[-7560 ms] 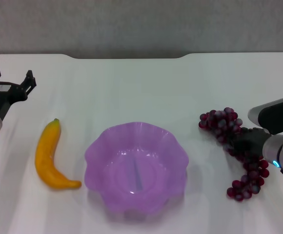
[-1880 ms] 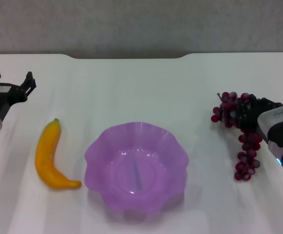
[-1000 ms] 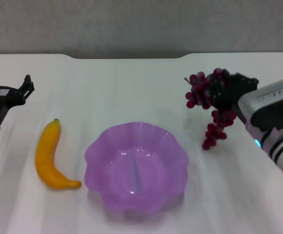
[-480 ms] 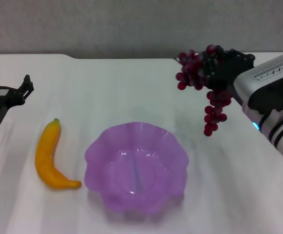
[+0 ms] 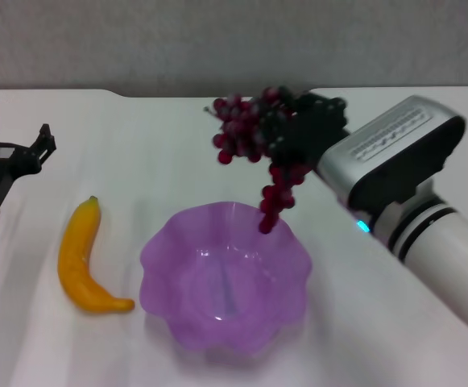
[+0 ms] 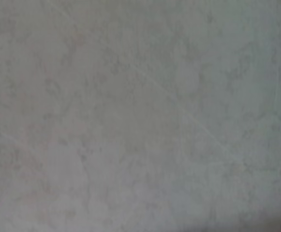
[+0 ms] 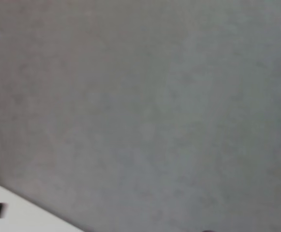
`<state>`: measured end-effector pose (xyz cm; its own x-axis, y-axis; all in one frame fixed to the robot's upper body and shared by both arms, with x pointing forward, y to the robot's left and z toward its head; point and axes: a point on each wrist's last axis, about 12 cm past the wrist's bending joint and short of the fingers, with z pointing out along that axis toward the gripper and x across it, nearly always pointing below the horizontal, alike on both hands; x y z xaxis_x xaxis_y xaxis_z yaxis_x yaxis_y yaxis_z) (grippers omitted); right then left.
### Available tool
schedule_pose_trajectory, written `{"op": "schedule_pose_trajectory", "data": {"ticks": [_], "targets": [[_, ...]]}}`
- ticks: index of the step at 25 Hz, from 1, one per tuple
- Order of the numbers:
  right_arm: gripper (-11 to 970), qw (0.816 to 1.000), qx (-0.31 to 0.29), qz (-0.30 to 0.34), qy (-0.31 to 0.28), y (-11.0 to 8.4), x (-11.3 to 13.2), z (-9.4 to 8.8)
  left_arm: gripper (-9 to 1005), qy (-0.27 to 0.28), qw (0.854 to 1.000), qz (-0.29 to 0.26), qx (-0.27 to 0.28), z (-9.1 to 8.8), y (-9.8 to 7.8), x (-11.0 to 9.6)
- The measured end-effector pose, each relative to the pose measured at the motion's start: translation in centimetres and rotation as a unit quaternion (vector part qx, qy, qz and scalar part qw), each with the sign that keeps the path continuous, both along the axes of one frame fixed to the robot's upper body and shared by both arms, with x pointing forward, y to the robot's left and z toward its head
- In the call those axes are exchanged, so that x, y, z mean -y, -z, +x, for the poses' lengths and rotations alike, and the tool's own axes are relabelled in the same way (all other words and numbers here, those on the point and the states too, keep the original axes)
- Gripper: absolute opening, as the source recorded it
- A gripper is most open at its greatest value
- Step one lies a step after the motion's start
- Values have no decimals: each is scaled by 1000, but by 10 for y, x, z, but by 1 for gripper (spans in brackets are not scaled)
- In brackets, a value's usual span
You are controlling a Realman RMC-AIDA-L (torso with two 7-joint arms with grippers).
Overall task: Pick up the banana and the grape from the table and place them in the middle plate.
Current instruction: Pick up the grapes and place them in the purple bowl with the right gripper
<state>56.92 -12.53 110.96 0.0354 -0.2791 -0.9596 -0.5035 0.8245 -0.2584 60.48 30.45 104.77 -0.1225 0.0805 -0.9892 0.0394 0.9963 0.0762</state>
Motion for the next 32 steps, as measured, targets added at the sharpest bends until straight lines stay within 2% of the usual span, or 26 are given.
{"op": "schedule_pose_trajectory", "data": {"ticks": [7,15,21,25,32], "targets": [[249,999,0,-4,-45,10,-23,-13,878,2,1000,-1,3,2,-2,2],[249,997,-17,-3,-70,20,-31,-23,878,2,1000,-2,5,3,-3,2],[248,995,-29,-27,-93,35,-35,-34,878,2,1000,-2,6,3,-3,2],[248,994,-42,-41,-97,46,-32,-37,877,2,1000,-3,7,3,-4,3],[248,994,-90,-27,-63,64,-13,-29,877,2,1000,-3,7,3,-4,3]]}}
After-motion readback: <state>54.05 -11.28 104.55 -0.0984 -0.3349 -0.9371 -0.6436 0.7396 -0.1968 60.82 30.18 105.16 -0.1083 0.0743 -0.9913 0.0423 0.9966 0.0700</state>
